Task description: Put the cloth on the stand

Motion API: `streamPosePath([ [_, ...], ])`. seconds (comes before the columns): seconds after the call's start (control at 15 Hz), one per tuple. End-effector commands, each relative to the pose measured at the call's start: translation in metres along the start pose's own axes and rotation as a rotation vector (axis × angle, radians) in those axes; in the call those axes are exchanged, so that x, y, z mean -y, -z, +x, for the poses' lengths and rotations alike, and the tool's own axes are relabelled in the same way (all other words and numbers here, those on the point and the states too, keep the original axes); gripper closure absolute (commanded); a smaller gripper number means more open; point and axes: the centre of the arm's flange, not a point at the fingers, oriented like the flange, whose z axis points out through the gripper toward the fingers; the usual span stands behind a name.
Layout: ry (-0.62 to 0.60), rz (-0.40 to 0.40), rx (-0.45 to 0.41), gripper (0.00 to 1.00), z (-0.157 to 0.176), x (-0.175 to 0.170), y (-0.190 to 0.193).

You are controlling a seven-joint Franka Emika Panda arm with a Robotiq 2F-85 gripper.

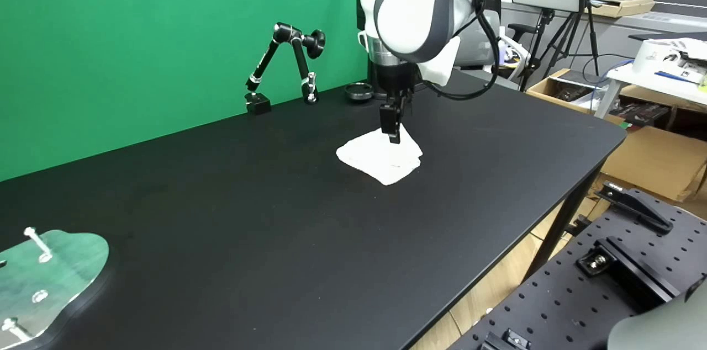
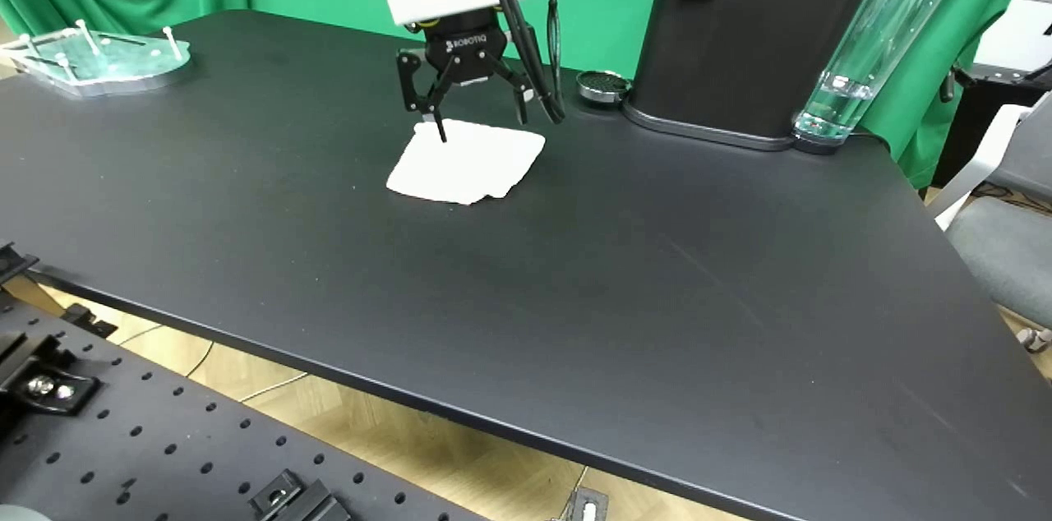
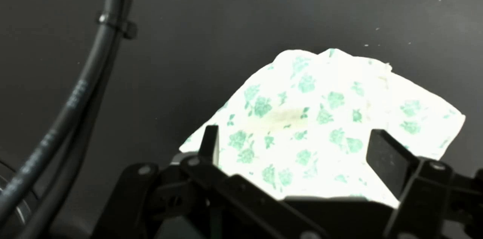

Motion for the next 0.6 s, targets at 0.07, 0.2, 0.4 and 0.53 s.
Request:
streamPosePath([
  [0.07,-0.035,-0.016,0.013,0.0,0.001,0.007,-0.025],
  [0.2,-0.03,-0.016,0.031,0.0,-0.001,0.01,-0.031],
  [0.4,-0.029,-0.015,0.06,0.0,-0.004,0.012,-0.039],
  [0.53,-0.033,-0.009,0.064,0.25,-0.004,0.013,-0.042],
])
